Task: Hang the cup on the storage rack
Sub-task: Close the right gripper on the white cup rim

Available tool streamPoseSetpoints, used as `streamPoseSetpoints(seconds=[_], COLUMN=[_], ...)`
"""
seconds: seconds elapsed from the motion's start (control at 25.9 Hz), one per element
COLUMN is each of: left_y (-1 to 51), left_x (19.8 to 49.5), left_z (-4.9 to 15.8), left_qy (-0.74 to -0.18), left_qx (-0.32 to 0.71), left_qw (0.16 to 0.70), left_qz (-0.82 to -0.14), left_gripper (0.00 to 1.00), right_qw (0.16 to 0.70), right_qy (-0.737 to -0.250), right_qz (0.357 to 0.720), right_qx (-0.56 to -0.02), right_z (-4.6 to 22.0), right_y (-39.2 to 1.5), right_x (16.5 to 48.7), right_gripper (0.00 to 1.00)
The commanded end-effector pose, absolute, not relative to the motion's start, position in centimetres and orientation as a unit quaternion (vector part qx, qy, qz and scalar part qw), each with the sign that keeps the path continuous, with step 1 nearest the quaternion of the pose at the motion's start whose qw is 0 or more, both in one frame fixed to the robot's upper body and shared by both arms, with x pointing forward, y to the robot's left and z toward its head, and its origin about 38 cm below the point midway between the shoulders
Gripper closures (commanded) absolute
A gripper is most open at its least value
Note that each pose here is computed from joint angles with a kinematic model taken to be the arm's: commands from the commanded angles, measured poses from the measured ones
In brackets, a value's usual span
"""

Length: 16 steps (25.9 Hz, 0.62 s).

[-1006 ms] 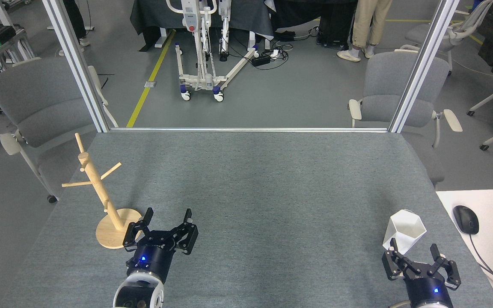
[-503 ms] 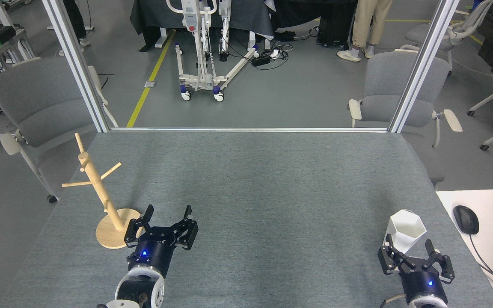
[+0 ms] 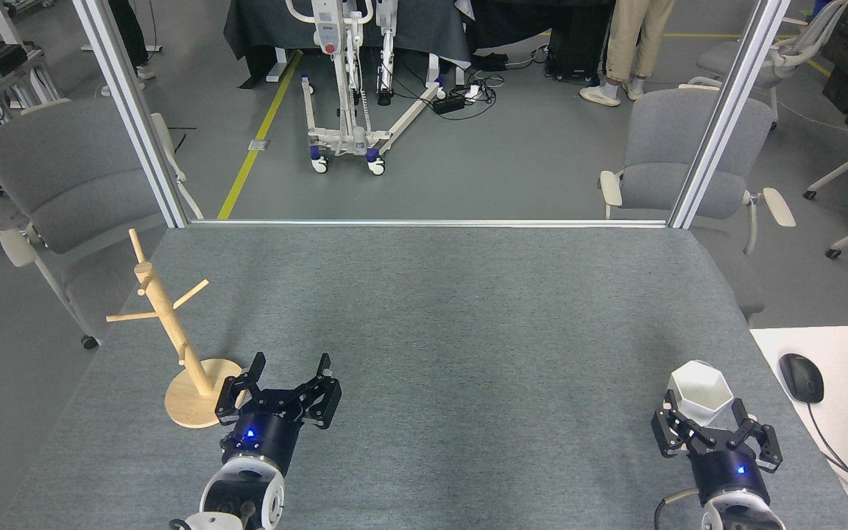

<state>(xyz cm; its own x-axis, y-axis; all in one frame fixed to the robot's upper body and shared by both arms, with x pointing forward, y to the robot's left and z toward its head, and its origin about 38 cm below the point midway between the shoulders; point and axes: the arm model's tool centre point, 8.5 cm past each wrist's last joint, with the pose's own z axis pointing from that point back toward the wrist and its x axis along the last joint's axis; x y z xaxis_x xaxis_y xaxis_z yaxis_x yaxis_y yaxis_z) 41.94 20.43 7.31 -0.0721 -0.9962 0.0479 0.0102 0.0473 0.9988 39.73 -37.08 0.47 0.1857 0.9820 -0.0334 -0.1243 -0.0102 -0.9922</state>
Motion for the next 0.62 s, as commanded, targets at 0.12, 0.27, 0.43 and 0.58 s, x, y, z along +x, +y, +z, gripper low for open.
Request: streamPoseSetpoints(seconds=[0.12, 0.27, 0.43, 0.58], left_y=[20.6, 20.49, 20.52, 20.47], left_x=[41.91, 41.9, 41.87, 41.85], left_z=[6.76, 6.65, 6.18, 6.02], left_qy=[-0.522, -0.522, -0.519, -0.518], left_qx=[0.464, 0.463, 0.46, 0.458], left_qw=[0.499, 0.499, 0.503, 0.505], left_qz=[-0.513, -0.513, -0.516, -0.517], left_gripper=[0.01, 0.01, 0.01, 0.01], right_qw=[0.571, 0.571, 0.575, 0.576], right_qy=[-0.411, -0.41, -0.408, -0.407], right_qz=[0.487, 0.487, 0.489, 0.49], right_qx=[-0.517, -0.518, -0.514, -0.513], right_z=[0.4, 0.44, -0.01, 0.01], right_y=[-37.11, -37.18, -37.16, -37.31], right_x=[39.76, 39.76, 39.67, 40.06], right_gripper=[0.01, 0.01, 0.01, 0.01])
